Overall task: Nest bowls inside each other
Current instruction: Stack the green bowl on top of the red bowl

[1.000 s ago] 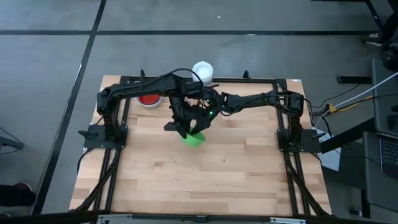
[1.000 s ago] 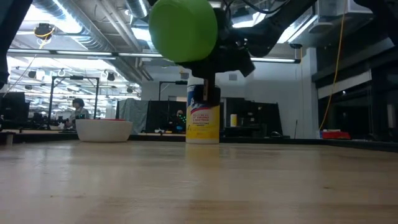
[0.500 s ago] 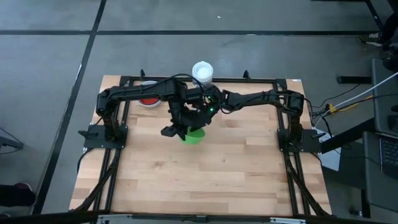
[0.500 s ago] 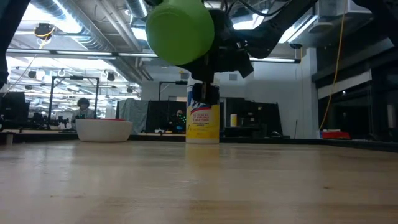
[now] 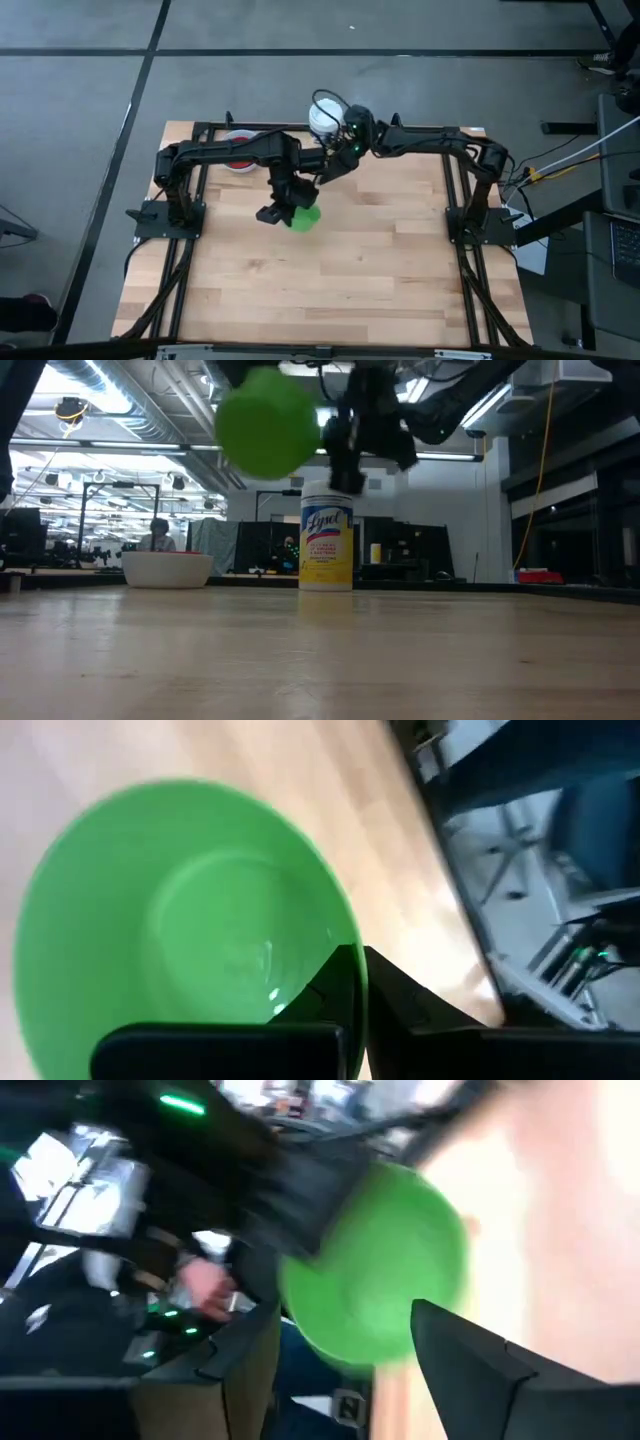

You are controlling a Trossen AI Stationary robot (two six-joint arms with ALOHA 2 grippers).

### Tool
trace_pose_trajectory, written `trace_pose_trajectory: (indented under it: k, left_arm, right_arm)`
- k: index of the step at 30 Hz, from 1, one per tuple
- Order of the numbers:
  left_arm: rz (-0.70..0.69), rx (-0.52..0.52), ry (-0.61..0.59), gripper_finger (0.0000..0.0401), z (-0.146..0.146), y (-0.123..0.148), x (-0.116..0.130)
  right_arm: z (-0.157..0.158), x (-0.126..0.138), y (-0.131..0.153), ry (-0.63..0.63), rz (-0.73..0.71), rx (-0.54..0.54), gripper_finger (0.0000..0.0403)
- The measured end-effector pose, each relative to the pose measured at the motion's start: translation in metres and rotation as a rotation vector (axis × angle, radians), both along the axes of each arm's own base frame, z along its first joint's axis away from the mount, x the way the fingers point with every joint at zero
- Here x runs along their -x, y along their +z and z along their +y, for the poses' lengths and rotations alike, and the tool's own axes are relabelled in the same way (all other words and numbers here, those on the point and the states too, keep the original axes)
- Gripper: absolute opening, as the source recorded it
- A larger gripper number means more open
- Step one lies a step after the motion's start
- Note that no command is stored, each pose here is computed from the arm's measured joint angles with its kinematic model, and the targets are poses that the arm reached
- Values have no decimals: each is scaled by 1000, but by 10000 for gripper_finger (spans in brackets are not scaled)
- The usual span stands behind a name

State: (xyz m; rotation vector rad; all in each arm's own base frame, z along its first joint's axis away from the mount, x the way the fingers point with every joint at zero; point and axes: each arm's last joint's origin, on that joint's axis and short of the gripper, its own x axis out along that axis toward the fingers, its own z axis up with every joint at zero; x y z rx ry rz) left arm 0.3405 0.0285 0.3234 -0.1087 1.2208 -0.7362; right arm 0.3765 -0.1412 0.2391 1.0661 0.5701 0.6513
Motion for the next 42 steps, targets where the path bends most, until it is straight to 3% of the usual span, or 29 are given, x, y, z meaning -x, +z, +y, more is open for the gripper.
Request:
trace_pose_trajectory:
  k: [7,11,15,20,24,33,38,42]
  left_arm:
    - [-98,-127,175,2,29,19,8]
    - [-197,-315,397,2,65,43,26]
    - [-312,-449,694,2,106,75,60]
    - [-310,-692,969,2,133,89,111]
    - [-259,-715,1117,2,142,69,141]
    - [-209,-580,1377,2,122,-42,169]
    - [-122,-556,1438,2,105,-83,177]
    - [-104,-552,1444,2,100,-97,180]
  right_arm:
    - [-8,43,-57,-48,316,90,197]
    - [5,63,-82,-8,446,120,183]
    - [22,69,-95,36,493,111,175]
    - [41,62,-96,93,481,128,170]
    - [49,57,-88,97,449,137,176]
    - [48,57,-54,2,376,164,194]
    - [49,60,-39,-28,363,157,196]
    - [48,59,-33,-51,347,140,193]
